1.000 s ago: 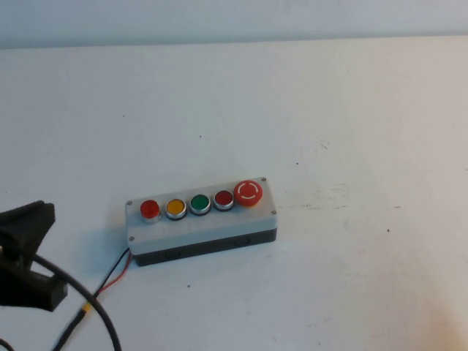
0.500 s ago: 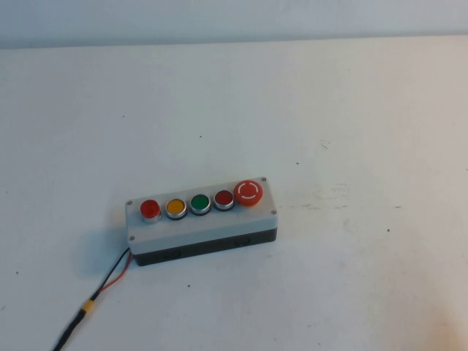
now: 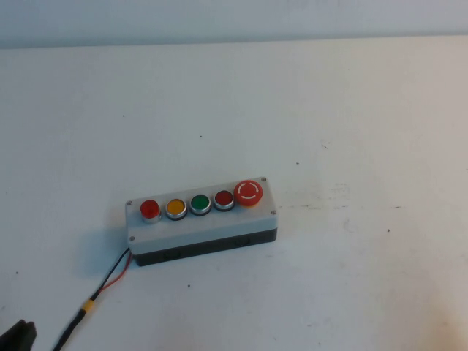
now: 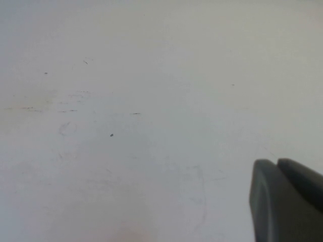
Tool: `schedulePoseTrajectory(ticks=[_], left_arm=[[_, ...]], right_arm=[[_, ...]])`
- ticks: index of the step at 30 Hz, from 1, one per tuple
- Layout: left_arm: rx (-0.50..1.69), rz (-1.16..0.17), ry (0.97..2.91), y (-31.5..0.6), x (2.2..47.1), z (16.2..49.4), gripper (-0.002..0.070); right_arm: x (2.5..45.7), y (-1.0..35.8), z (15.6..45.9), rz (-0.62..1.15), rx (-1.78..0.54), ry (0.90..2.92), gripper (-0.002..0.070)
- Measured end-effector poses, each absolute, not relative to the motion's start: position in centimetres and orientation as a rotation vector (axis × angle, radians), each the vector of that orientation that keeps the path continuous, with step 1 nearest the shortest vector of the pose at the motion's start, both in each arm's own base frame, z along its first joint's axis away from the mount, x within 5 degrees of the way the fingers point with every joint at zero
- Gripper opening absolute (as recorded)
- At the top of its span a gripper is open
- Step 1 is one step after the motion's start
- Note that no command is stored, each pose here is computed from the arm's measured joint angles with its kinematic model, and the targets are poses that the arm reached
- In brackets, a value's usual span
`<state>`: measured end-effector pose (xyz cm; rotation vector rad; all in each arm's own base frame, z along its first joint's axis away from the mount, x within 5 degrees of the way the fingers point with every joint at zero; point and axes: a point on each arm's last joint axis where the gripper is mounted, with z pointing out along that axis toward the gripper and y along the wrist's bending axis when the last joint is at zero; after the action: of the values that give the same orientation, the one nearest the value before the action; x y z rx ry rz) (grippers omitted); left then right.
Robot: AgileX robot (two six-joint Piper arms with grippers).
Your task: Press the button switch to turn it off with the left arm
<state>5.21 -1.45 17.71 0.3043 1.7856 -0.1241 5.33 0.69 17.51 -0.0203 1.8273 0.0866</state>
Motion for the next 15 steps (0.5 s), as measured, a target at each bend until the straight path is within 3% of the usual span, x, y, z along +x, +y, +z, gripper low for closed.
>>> schedulePoseTrajectory(ticks=[15], left_arm=[[0.318, -0.127, 1.859, -1.45, 5.02, 17.06, -0.0002]], right_arm=[[5.33, 0.69, 17.51, 0.087, -0.02, 1.827, -0.0016]])
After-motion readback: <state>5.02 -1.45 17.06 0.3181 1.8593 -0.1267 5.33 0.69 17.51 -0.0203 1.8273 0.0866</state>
